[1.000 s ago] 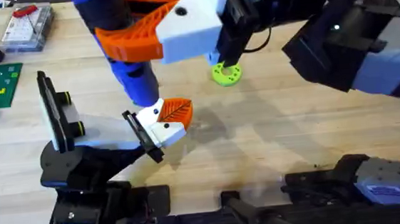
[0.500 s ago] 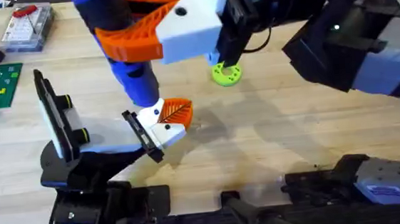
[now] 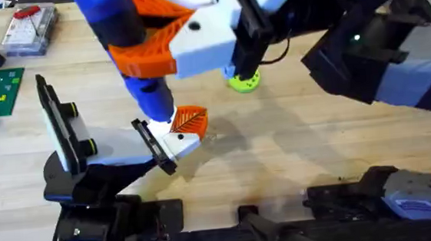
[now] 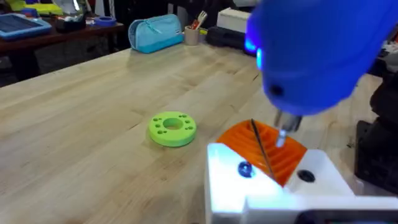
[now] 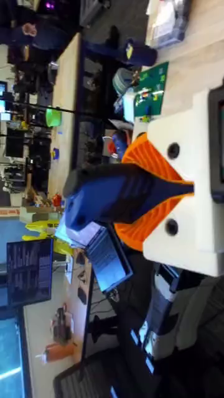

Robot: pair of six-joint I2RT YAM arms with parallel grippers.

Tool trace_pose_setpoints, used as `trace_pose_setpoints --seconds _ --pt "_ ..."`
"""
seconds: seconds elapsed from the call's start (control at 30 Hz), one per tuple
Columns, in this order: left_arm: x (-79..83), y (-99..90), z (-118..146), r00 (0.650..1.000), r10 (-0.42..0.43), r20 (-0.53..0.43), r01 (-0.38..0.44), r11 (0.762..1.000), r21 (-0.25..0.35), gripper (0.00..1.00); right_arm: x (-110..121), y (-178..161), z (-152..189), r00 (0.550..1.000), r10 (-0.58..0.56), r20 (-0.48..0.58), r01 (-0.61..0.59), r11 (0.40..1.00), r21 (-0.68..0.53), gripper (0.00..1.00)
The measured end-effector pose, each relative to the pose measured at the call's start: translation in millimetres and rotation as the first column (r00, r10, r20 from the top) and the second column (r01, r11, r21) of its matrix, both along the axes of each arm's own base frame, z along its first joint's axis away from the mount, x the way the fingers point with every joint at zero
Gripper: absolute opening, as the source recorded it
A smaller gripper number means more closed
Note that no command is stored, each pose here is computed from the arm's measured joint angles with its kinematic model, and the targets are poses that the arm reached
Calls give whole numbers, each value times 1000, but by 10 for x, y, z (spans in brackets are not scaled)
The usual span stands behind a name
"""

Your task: Pick up the gripper from the table and insert it into the empty holder that is missing its gripper. Then pick up a screw, insert it into the mounting hole, and use the screwdriver to tighten it. Finally, clean up the table by picking up the vegetable and placing it into the bucket.

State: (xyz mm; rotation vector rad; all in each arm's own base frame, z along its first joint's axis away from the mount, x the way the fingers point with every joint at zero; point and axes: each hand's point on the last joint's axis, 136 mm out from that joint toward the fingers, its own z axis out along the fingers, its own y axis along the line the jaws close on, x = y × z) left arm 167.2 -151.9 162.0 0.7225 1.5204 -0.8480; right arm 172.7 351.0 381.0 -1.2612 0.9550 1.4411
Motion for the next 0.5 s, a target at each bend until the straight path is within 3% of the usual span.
trace_pose_setpoints --seconds 0.5 --pt "-1 0 0 1000 0 0 0 1000 0 13 33 5 -175 1000 -26 0 26 1000 -16 46"
